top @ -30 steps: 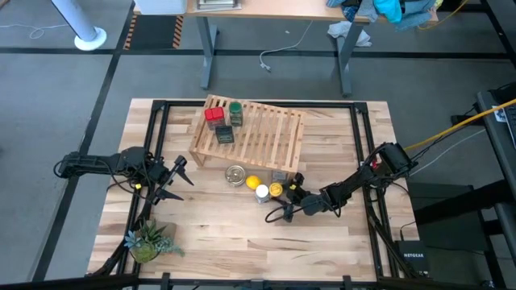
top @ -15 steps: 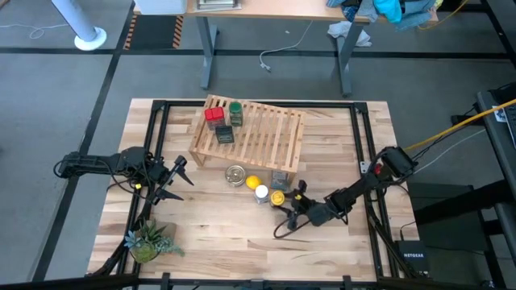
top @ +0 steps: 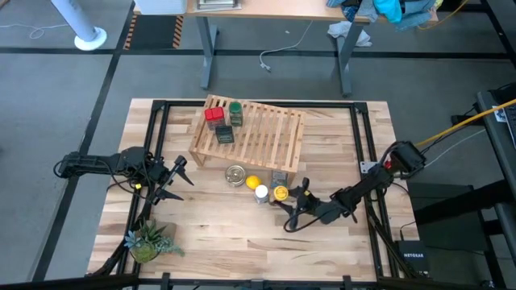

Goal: Shelf spices
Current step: Put the yellow seasoning bottle on the shelf

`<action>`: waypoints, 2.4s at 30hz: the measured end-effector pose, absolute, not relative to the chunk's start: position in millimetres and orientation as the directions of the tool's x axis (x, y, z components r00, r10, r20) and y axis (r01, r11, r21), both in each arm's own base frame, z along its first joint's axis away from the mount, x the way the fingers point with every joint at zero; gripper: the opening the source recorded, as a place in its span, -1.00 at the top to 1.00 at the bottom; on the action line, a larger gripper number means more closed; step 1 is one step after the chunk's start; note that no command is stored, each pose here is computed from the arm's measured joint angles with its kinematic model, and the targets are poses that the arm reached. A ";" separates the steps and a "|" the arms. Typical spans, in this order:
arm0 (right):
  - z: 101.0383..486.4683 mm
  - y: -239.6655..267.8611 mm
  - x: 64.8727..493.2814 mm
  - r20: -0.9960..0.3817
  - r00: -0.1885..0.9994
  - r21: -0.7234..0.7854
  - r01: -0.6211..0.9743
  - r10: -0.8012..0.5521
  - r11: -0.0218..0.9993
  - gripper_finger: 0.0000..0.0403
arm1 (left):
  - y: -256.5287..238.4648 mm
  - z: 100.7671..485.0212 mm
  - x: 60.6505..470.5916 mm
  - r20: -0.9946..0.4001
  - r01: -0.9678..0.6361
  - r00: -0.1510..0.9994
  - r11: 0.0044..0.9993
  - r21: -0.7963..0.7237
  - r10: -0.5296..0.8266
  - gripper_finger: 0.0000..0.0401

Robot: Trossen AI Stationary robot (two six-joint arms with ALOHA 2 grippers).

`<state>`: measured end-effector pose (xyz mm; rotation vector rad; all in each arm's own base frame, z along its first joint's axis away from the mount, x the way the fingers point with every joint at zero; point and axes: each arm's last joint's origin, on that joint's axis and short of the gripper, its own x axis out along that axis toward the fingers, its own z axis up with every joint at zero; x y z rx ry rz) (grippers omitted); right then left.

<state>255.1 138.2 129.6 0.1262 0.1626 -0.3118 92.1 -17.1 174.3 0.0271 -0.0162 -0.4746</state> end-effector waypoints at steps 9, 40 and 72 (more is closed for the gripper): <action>167.2 137.6 265.9 -0.062 0.937 0.032 0.345 -0.343 0.938 0.11 | -17.1 174.3 92.1 0.009 0.457 0.889 0.889 0.030 -0.457 -0.33; 272.8 -47.2 342.7 -0.168 0.886 0.001 0.439 -0.432 0.899 0.05 | -17.1 174.3 92.1 0.009 0.457 0.889 0.889 0.030 -0.457 -0.33; 249.7 -48.1 352.1 -0.254 0.884 -0.056 0.391 -0.392 0.918 0.05 | -17.1 174.3 92.1 0.009 0.457 0.889 0.889 0.030 -0.457 -0.33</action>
